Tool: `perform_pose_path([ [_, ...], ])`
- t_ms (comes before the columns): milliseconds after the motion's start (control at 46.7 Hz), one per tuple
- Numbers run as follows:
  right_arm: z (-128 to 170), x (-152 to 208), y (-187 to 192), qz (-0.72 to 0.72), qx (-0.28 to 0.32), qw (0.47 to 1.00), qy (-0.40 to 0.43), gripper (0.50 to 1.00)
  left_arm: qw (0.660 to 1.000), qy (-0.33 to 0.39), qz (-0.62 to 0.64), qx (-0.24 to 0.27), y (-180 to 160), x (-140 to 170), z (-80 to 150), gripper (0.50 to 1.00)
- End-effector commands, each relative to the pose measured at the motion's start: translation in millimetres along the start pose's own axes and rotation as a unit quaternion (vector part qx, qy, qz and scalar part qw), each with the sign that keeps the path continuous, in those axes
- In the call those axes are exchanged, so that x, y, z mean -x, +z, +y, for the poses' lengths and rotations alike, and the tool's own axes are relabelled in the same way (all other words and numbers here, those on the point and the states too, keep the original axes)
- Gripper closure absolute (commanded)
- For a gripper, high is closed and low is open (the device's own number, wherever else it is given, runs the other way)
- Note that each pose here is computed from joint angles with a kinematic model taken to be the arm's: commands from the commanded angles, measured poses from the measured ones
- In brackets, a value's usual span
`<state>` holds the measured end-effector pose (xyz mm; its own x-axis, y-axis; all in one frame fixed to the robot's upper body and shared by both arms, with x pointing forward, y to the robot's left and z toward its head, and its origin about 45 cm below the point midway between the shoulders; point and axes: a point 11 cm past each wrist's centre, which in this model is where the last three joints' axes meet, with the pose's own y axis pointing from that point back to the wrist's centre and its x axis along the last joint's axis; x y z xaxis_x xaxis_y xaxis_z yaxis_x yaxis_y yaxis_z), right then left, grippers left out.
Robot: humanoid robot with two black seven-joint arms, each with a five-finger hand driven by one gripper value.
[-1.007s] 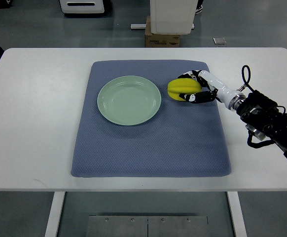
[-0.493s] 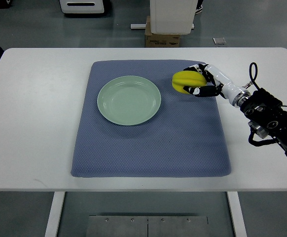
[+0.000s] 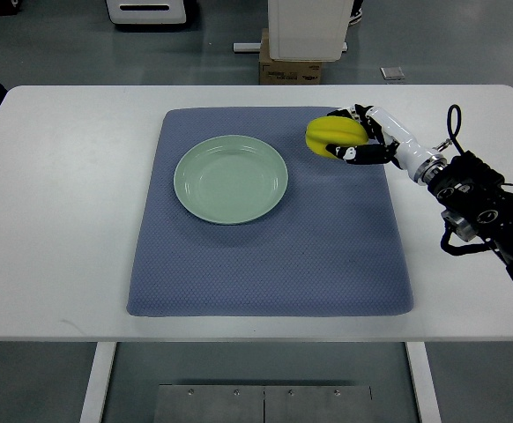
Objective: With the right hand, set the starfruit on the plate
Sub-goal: 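Lift the starfruit with the right hand, then carry the starfruit with the right hand over the green plate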
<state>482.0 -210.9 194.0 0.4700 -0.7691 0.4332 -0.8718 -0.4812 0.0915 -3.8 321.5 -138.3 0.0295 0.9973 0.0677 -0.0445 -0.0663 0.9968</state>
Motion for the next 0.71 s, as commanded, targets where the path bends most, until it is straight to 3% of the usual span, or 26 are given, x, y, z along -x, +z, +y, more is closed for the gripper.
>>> perform_pose_path([
  [0, -5, 5, -6, -0.006, -0.008, 1.0, -0.001, 1.0, 1.0, 0.0, 0.0, 0.001, 1, 0, 0, 0.5],
  [386, -23, 53, -24, -0.03, -0.03, 0.998, -0.035, 1.0, 1.0, -0.001, 0.0, 0.0, 0, 0, 0, 0.5],
  [685, -25, 52, -27, -0.027, -0.033, 0.999, -0.032, 1.0, 1.0, 0.0, 0.0, 0.0, 0, 0, 0, 0.5],
])
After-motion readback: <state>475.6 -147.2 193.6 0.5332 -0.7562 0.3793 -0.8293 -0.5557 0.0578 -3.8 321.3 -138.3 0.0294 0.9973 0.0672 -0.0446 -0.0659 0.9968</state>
